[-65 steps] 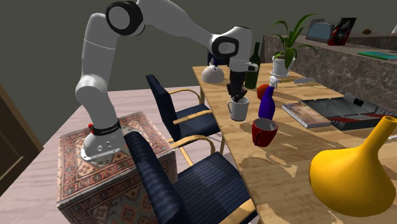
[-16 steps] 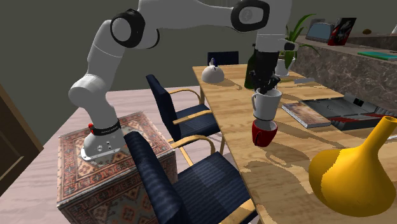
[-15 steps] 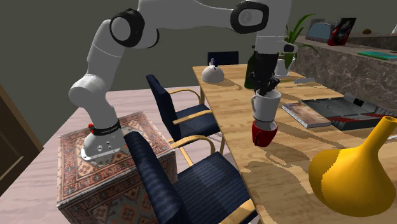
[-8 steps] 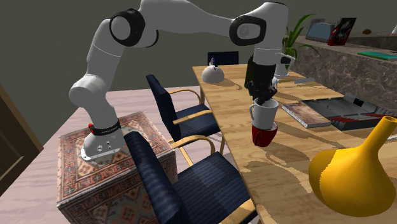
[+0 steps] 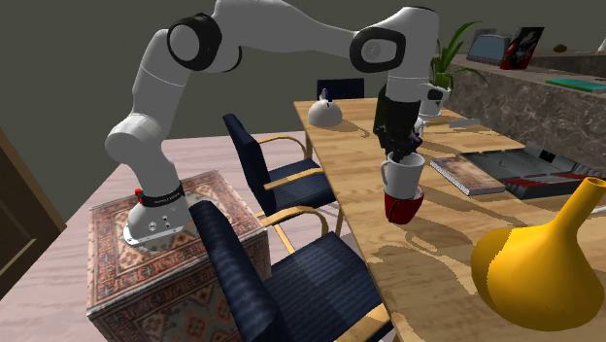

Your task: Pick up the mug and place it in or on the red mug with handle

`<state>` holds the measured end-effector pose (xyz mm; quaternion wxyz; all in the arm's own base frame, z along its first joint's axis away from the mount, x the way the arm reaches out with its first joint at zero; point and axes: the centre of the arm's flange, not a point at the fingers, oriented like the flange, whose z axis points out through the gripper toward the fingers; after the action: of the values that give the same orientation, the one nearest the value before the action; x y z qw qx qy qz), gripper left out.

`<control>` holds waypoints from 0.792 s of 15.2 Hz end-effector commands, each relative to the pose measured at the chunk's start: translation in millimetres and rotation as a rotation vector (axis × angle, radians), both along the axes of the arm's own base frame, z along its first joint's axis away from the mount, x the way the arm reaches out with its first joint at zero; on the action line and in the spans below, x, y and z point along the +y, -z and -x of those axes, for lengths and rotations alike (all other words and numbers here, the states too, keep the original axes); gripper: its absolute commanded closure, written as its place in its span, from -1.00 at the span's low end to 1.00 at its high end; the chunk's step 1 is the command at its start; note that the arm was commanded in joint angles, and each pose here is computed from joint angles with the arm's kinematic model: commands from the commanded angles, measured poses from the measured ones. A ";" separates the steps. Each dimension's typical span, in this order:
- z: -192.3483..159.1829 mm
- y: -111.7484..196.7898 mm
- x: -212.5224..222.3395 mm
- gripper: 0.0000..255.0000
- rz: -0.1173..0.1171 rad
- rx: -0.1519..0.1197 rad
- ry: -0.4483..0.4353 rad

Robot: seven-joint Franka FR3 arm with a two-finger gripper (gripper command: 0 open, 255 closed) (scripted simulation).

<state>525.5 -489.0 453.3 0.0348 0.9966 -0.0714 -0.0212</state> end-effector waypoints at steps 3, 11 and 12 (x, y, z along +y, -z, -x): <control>0.2 1.1 -0.3 -1.00 -0.001 0.002 0.000; -2.3 -48.7 3.0 -1.00 -0.001 0.002 0.000; -2.3 -48.6 3.0 -1.00 -0.001 0.002 0.000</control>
<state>528.8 -486.3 498.7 0.0348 0.9966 -0.0716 -0.0217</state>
